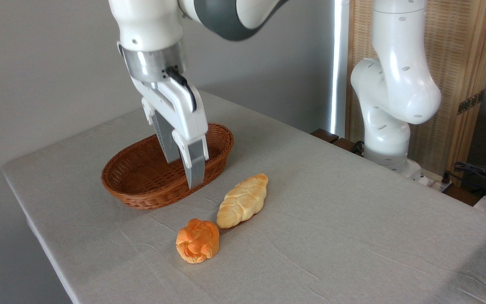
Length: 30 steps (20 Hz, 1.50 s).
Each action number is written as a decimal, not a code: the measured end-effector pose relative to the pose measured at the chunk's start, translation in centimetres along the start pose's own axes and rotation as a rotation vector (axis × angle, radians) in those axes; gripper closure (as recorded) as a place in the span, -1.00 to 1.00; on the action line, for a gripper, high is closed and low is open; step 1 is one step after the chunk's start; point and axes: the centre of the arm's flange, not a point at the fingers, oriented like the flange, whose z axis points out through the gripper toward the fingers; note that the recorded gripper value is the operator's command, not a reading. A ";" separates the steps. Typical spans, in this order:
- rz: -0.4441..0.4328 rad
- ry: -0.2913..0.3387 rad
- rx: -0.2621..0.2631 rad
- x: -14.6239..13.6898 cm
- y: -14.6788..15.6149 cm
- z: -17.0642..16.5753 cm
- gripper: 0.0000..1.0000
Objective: Put bread into the basket
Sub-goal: 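Move the gripper down onto the orange round bread roll, then close the gripper on the orange bread roll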
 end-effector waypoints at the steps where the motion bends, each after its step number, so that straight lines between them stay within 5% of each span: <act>1: -0.002 0.000 0.018 -0.2 -0.3 1.0 -1.00; 10: -0.007 0.008 0.099 -1.7 -1.3 7.6 -1.00; 30: 0.012 -0.066 0.117 -1.5 -2.5 12.6 -0.89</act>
